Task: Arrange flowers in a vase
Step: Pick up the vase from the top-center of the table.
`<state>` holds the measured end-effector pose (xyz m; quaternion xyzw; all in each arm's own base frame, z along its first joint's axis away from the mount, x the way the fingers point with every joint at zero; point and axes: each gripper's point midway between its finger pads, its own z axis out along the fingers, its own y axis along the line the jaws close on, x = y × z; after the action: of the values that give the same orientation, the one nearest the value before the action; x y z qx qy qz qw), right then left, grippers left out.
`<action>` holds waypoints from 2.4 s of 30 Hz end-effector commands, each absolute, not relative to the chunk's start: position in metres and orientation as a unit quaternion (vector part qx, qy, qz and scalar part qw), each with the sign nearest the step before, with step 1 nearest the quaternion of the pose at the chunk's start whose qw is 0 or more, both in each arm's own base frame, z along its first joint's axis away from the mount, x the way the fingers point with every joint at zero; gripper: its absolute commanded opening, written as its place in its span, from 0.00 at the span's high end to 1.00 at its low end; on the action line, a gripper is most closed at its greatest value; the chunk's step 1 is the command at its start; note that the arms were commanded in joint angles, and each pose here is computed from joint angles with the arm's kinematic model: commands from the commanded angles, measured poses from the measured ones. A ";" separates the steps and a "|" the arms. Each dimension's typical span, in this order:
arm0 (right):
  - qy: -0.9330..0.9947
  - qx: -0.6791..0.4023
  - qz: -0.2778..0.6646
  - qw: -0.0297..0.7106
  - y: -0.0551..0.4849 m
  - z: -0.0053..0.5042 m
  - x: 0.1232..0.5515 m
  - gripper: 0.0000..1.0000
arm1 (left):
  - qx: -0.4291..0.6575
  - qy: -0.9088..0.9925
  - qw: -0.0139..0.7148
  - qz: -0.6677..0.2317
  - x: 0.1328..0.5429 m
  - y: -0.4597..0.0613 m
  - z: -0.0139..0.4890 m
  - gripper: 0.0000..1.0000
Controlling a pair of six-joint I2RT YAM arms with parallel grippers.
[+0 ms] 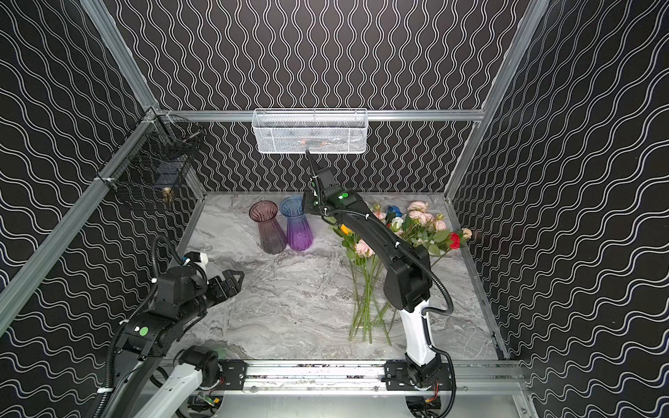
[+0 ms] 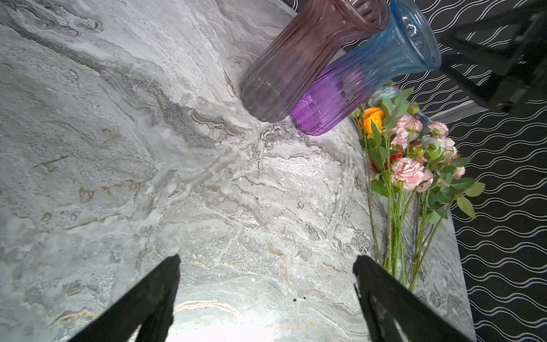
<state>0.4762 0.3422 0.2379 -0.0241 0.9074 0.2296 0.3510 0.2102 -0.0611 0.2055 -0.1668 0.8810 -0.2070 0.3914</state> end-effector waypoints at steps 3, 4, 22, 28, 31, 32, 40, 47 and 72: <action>0.910 -0.016 0.238 0.340 0.350 0.234 0.480 0.45 | -0.170 0.873 0.404 -0.214 0.212 -0.061 0.212 0.05; 0.910 -0.015 0.238 0.340 0.350 0.233 0.481 0.45 | -0.170 0.873 0.404 -0.215 0.212 -0.061 0.212 0.05; 0.917 -0.030 0.227 0.325 0.353 0.224 0.478 0.60 | -0.173 0.875 0.398 -0.214 0.213 -0.060 0.209 0.05; 0.919 -0.038 0.226 0.322 0.354 0.223 0.479 0.66 | -0.177 0.873 0.401 -0.212 0.212 -0.059 0.210 0.05; 0.919 -0.040 0.225 0.322 0.354 0.220 0.480 0.67 | -0.179 0.871 0.406 -0.211 0.212 -0.057 0.211 0.05; 0.919 -0.041 0.225 0.322 0.354 0.219 0.480 0.68 | -0.179 0.871 0.407 -0.211 0.211 -0.057 0.212 0.05; 0.919 -0.044 0.210 0.331 0.347 0.224 0.480 0.76 | -0.179 0.869 0.410 -0.212 0.211 -0.056 0.213 0.04; 0.915 -0.051 0.232 0.326 0.353 0.231 0.477 0.86 | -0.178 0.868 0.412 -0.214 0.210 -0.057 0.214 0.04; 0.908 -0.059 0.276 0.311 0.319 0.257 0.419 1.00 | -0.172 0.865 0.415 -0.222 0.210 -0.060 0.214 0.04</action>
<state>0.4252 0.3109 0.2271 -0.0518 0.9280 0.2312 0.2876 0.2068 -0.0586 0.2102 -0.1693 0.8712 -0.2155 0.4074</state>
